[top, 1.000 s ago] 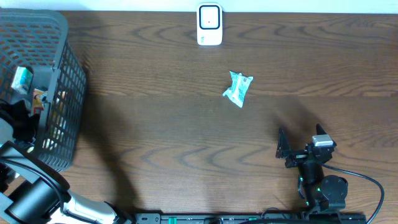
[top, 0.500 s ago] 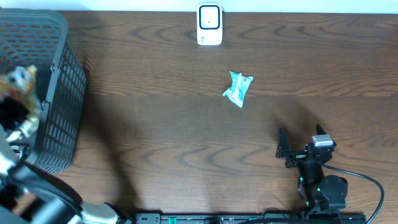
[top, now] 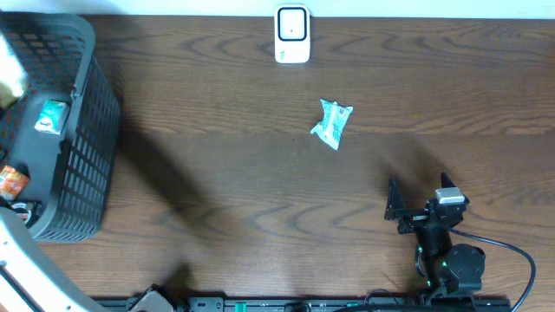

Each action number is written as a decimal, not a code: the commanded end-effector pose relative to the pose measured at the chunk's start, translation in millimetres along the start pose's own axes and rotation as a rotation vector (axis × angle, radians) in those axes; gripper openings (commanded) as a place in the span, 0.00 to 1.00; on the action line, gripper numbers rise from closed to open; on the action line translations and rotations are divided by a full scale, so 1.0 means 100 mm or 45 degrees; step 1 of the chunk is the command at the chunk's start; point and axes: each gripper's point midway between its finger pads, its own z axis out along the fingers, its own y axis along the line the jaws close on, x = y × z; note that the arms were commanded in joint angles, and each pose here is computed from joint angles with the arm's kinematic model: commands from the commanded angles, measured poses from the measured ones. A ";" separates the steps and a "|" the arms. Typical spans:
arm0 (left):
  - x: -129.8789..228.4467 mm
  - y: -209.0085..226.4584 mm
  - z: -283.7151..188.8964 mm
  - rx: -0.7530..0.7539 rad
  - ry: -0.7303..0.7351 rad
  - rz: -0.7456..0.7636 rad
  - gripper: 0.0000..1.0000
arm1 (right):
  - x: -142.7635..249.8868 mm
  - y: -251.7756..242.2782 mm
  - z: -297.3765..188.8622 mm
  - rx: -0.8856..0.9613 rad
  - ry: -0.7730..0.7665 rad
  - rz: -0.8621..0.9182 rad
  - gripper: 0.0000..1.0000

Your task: Scan the item barcode

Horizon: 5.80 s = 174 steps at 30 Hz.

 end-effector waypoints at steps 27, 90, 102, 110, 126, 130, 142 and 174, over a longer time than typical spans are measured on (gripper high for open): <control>3.42 -1.88 0.70 0.093 0.910 0.321 0.07 | 0.01 0.01 0.00 0.000 0.003 -0.020 0.99; 0.25 -0.29 -0.42 -0.651 -0.204 0.348 0.94 | 0.01 0.01 0.00 0.000 0.003 -0.020 0.99; 0.37 1.45 -0.65 -1.293 -0.053 -0.126 0.99 | 0.01 0.01 0.00 0.000 0.003 -0.020 0.99; 0.79 2.09 -0.43 -1.553 0.204 -0.127 0.98 | 0.01 0.01 0.00 0.000 0.003 -0.020 0.99; 1.19 2.88 0.07 -1.673 0.547 0.167 1.00 | 0.01 0.01 0.00 0.000 0.003 -0.020 0.99; 1.32 3.00 0.14 -1.604 0.805 0.434 1.00 | 0.01 0.01 0.00 0.000 0.003 -0.020 0.99; 1.40 3.11 0.22 -1.481 1.058 0.755 0.90 | 0.01 0.01 0.00 0.000 0.003 -0.020 0.99; 1.31 3.36 0.18 -1.538 0.989 0.692 0.07 | 0.01 0.01 0.00 0.000 0.003 -0.020 0.99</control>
